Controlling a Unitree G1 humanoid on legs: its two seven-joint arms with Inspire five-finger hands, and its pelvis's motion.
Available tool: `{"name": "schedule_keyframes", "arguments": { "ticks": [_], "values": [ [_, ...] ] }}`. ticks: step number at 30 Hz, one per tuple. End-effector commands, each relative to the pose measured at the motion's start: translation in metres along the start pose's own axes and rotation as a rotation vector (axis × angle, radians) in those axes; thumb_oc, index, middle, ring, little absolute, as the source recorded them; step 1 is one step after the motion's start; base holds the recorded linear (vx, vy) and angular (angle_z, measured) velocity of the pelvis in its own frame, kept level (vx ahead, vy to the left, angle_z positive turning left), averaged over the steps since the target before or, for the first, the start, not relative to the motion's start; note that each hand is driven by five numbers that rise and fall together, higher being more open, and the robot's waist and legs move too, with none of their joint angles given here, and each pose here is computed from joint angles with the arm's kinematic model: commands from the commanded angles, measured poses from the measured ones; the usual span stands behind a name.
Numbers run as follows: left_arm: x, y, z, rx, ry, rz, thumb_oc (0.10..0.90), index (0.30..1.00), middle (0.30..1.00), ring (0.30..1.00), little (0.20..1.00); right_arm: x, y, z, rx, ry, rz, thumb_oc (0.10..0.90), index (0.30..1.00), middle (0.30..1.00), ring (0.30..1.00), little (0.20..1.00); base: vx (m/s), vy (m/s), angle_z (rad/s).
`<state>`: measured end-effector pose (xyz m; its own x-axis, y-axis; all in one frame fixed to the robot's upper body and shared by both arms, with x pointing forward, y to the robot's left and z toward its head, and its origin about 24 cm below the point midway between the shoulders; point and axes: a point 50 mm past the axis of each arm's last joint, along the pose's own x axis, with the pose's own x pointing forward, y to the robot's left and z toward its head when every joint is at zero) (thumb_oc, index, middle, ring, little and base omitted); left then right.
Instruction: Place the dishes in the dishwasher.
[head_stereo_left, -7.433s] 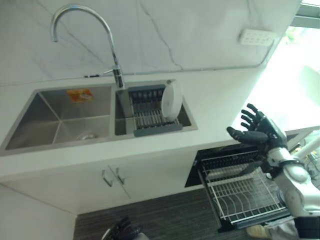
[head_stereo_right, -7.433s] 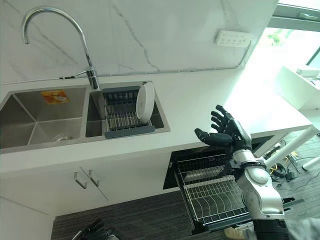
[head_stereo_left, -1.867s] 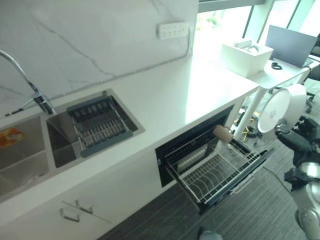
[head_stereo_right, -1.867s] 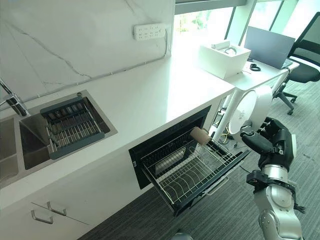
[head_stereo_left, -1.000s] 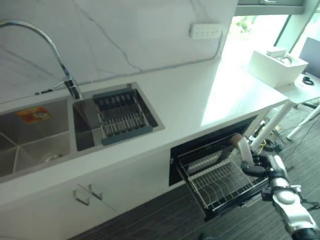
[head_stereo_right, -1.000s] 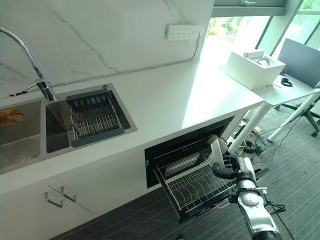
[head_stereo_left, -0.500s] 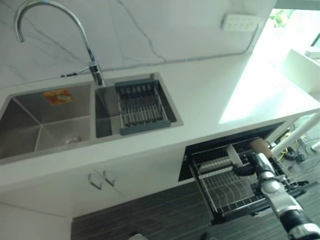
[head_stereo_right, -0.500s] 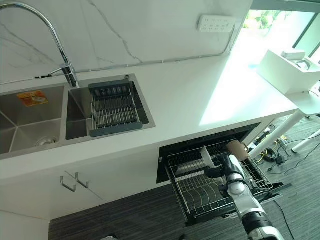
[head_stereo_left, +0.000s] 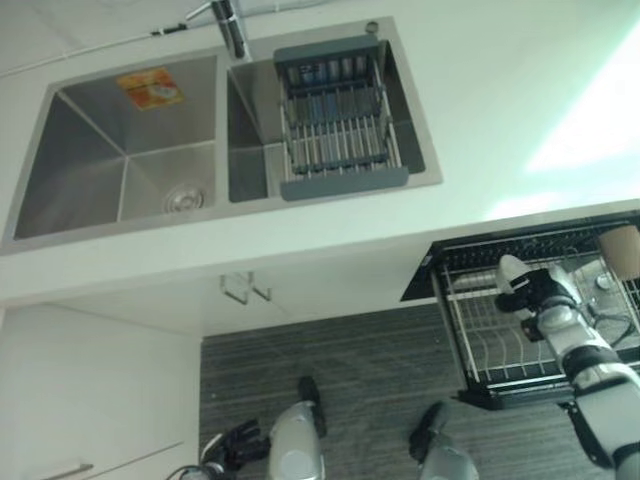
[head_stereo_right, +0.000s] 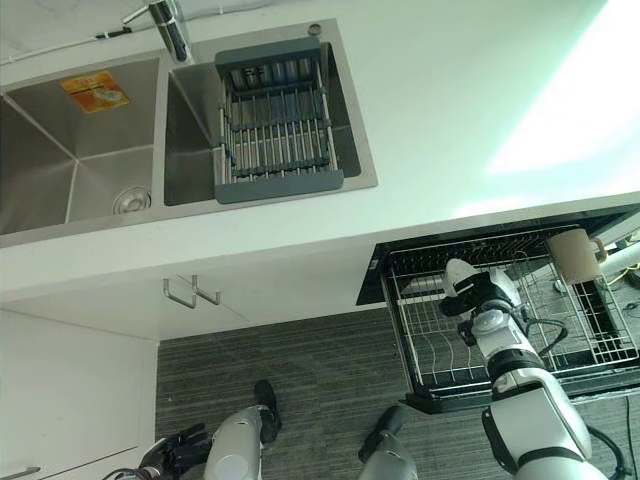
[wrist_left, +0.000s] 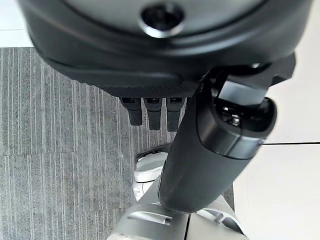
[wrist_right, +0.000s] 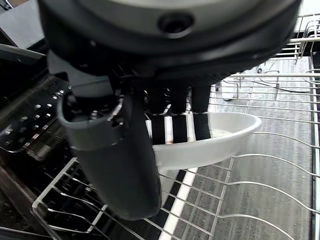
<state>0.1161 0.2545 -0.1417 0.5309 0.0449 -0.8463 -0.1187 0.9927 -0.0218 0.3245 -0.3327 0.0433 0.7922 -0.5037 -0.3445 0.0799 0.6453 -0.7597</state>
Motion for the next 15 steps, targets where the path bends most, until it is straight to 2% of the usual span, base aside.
{"name": "schedule_keyframes", "arguments": {
  "ticks": [1, 2, 3, 4, 7, 11, 15],
  "values": [
    [0.001, -0.014, 0.004, 0.022, -0.057, -0.085, 0.800, 0.900, 0.900, 0.900, 0.900, 0.003, -0.034, 0.006, -0.078, 0.000, -0.100, 0.400, 0.300, 0.300, 0.300, 0.300, 0.00, 0.028, 0.10],
    [0.001, -0.015, 0.004, 0.023, -0.059, -0.088, 0.800, 0.900, 0.900, 0.900, 0.900, 0.003, -0.032, 0.005, -0.075, 0.011, -0.094, 0.400, 0.300, 0.300, 0.300, 0.300, -0.01, 0.020, 0.13],
    [0.001, -0.015, 0.005, 0.022, -0.060, -0.090, 0.800, 0.900, 0.900, 0.900, 0.900, 0.003, -0.031, 0.004, -0.071, 0.014, -0.093, 0.496, 0.444, 0.444, 0.444, 0.444, 0.00, 0.021, 0.11],
    [0.001, -0.016, 0.005, 0.022, -0.060, -0.093, 0.800, 0.900, 0.900, 0.900, 0.900, 0.003, -0.030, 0.001, -0.066, 0.028, -0.093, 0.800, 0.900, 0.900, 0.900, 0.900, 0.02, 0.025, 0.06],
    [0.001, -0.015, 0.003, 0.028, -0.056, -0.097, 0.800, 0.900, 0.900, 0.900, 0.900, 0.003, -0.027, -0.002, -0.037, 0.039, -0.080, 0.800, 0.900, 0.900, 0.900, 0.900, 0.02, 0.017, 0.00],
    [0.001, -0.014, 0.003, 0.032, -0.052, -0.098, 0.800, 0.900, 0.900, 0.900, 0.900, 0.003, -0.031, -0.006, -0.087, 0.066, -0.074, 0.800, 0.900, 0.900, 0.900, 0.900, 0.00, 0.000, 0.00],
    [0.000, -0.012, 0.002, 0.038, -0.046, -0.099, 0.800, 0.900, 0.900, 0.900, 0.900, 0.003, -0.031, -0.005, -0.009, 0.068, -0.040, 0.800, 0.900, 0.900, 0.900, 0.900, 0.01, 0.001, 0.00]
  ]
}}
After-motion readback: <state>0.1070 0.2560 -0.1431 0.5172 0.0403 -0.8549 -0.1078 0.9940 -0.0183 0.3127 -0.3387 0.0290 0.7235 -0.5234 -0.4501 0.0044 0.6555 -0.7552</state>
